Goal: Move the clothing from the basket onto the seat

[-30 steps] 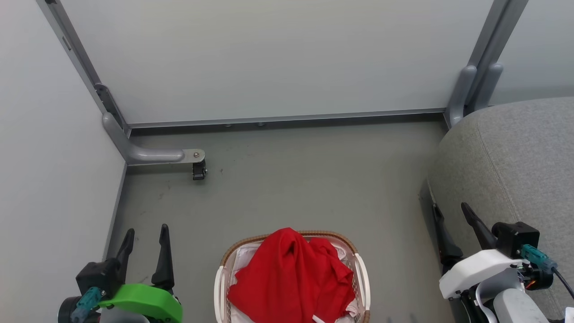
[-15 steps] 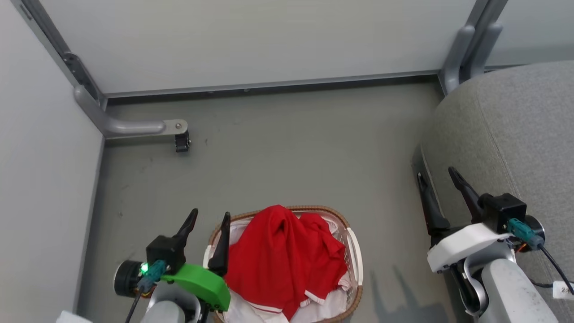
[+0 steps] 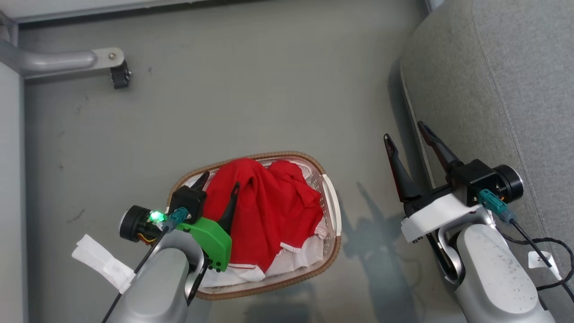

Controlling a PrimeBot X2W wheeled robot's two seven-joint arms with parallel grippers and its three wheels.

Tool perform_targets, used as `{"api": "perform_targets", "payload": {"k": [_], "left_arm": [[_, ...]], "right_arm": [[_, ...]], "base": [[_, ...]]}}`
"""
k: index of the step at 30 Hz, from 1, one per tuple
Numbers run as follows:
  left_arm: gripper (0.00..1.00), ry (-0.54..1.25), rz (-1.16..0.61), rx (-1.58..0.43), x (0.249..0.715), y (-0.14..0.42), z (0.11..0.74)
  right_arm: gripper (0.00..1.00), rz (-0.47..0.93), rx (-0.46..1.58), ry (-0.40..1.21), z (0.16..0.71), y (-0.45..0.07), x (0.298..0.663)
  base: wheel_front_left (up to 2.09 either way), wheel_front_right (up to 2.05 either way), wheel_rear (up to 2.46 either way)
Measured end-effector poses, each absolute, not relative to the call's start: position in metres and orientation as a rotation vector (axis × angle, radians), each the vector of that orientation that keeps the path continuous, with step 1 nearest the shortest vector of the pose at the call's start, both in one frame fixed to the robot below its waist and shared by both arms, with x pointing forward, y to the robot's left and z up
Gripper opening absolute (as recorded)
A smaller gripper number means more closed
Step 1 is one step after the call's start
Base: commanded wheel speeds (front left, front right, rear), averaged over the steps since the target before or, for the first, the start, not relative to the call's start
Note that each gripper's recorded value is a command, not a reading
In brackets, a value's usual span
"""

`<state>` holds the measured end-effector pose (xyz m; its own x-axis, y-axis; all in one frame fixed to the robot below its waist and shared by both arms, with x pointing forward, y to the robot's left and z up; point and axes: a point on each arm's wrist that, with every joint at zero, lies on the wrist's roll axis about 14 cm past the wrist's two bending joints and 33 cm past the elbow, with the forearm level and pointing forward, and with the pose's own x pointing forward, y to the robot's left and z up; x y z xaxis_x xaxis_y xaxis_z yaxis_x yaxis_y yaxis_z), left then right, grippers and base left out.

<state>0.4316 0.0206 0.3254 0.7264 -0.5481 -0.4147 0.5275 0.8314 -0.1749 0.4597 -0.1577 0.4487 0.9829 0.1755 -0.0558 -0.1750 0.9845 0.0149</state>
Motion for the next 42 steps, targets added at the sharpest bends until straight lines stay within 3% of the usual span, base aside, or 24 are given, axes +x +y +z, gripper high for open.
{"api": "perform_targets", "payload": {"k": [14,25,26,27,42], "left_arm": [[1.0,0.784,-0.606,-0.077,0.428,0.009,0.208],[1.0,0.962,-0.679,0.034,0.401,0.006,0.146],[0.67,0.969,-0.687,0.036,0.399,0.004,0.145],[0.0,0.975,-0.704,0.04,0.396,0.002,0.144],[0.0,0.898,-0.68,-0.041,0.384,-0.005,0.192]], "right_arm": [[1.0,0.132,-0.026,0.261,0.364,-0.183,0.462],[1.0,0.091,-0.026,0.367,0.325,-0.198,0.452],[1.0,0.088,-0.028,0.371,0.325,-0.199,0.45],[1.0,0.085,-0.03,0.376,0.324,-0.201,0.449],[1.0,0.099,-0.036,0.277,0.369,-0.198,0.451]], "base": [[0.0,0.0,0.0],[0.0,0.0,0.0],[0.0,0.0,0.0],[0.0,0.0,0.0],[0.0,0.0,0.0]]}}
